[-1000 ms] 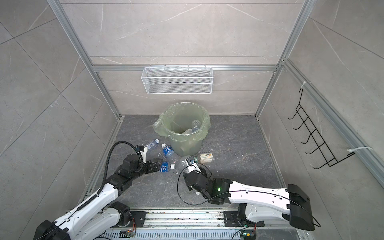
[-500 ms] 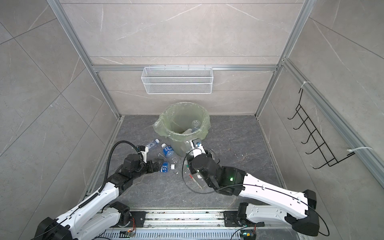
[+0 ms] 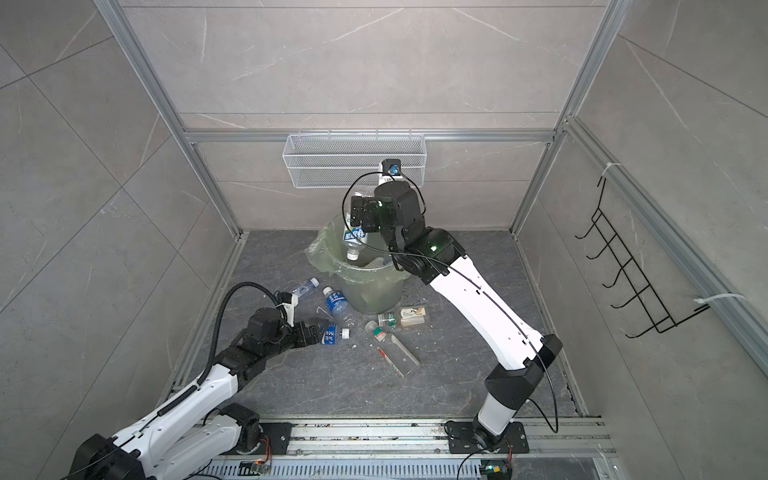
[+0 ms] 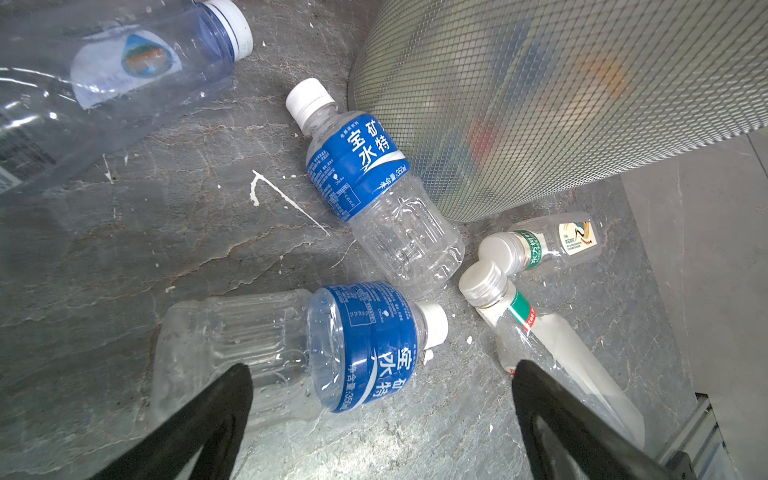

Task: Throw the plastic bottles in the bin
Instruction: 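Raise the held bottle over the bin and open the right gripper, then draw the right arm back while the left arm reaches toward the Pocari Sweat bottle, then close the left gripper around the blue Pocari Sweat bottle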

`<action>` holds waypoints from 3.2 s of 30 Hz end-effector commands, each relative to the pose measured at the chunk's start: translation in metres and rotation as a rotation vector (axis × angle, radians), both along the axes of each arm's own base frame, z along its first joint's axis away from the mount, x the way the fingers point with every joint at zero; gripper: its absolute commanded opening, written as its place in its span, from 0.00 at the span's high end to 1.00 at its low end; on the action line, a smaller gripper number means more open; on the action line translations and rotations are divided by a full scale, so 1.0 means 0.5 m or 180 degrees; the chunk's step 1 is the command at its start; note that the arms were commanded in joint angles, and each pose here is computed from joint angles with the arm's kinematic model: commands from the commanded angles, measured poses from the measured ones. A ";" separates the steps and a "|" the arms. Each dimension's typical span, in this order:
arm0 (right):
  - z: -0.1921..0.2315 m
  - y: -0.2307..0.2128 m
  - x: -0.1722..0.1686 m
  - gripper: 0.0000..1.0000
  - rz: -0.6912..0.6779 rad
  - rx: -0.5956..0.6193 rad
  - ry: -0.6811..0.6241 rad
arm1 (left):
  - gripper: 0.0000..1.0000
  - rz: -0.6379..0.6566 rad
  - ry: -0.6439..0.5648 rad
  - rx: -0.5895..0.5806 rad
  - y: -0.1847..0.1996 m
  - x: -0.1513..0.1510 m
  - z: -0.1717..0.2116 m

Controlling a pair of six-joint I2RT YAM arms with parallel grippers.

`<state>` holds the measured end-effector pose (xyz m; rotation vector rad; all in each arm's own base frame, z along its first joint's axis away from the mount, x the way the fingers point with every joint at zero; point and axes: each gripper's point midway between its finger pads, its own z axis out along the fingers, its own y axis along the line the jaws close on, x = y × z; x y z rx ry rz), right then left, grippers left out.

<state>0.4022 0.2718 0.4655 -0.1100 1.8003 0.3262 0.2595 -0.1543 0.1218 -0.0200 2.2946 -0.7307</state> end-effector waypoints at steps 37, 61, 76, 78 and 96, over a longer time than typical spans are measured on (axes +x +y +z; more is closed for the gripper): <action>-0.392 -0.135 -0.256 0.01 0.0637 -0.0593 0.1227 | 0.00 0.0054 -0.0057 0.0542 0.010 0.078 -0.007; -0.495 -0.139 -0.300 0.02 0.0742 -0.0537 0.1657 | 0.00 -0.0344 -0.0106 0.0280 -0.021 0.007 -0.048; -0.503 -0.131 -0.297 0.02 0.0757 -0.0509 0.1709 | 0.00 -0.0663 -0.0107 0.0649 -0.049 -0.037 -0.067; -0.505 -0.132 -0.297 0.02 0.0747 -0.0513 0.1720 | 0.00 -0.0697 -0.0063 0.0722 -0.052 -0.042 -0.073; -0.515 -0.133 -0.298 0.03 0.0721 -0.0498 0.1743 | 0.12 -0.0708 0.0475 0.1201 -0.049 -0.066 -0.128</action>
